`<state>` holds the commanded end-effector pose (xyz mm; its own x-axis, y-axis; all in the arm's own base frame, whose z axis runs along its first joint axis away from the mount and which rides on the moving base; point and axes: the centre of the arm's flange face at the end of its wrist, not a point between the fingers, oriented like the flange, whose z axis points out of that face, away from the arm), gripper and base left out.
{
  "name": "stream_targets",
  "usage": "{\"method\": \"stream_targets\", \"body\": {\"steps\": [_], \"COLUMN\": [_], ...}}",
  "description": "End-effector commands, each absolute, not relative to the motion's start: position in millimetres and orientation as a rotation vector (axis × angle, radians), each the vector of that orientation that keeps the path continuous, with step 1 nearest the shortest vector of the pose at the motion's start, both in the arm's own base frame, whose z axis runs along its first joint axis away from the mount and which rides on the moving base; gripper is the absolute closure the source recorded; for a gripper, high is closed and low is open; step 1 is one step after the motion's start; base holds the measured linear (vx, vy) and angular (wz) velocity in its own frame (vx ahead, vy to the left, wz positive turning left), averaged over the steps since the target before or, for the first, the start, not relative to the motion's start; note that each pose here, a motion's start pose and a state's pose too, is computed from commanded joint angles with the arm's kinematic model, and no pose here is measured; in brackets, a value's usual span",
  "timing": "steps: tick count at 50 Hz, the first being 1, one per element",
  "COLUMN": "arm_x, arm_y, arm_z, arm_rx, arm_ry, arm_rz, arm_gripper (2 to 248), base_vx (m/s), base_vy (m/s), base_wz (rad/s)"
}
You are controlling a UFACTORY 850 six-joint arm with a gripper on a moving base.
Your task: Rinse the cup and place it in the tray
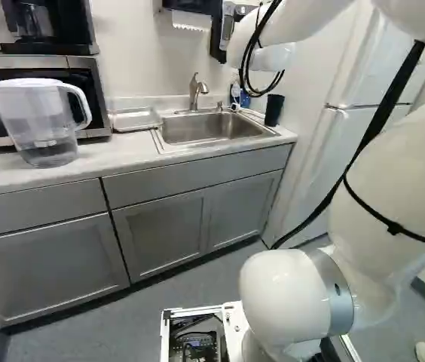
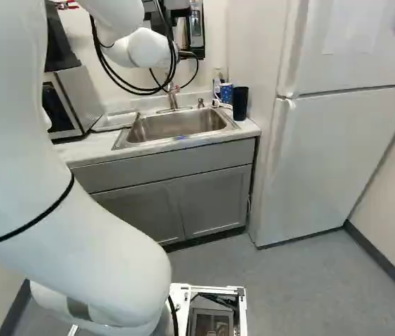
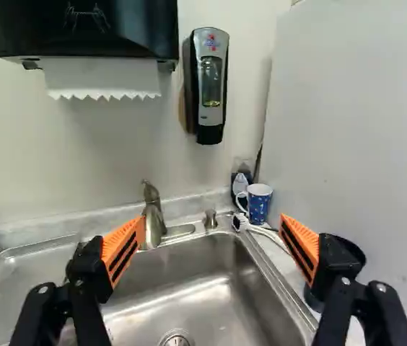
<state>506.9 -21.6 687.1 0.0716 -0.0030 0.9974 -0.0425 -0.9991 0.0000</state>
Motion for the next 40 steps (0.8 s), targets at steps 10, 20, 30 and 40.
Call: {"method": "stream_targets", "body": {"steps": [10, 20, 30, 40], "arm_x": [506.9, 506.9, 506.9, 506.9], "arm_y": [-21.6, -21.6, -21.6, -21.6], "arm_z": [687.1, 687.1, 687.1, 687.1], "arm_rx": [2.278, 2.278, 2.278, 2.278], "arm_ry": [-0.048, -0.048, -0.048, -0.048], "arm_rz": [2.120, 2.120, 2.120, 2.120], "arm_gripper": [3, 3, 3, 3], "base_vx": [0.073, 0.062, 0.057, 0.047], "base_vy": [0.003, -0.018, -0.027, -0.047], "base_wz": [0.225, 0.199, 0.224, 0.195]}}
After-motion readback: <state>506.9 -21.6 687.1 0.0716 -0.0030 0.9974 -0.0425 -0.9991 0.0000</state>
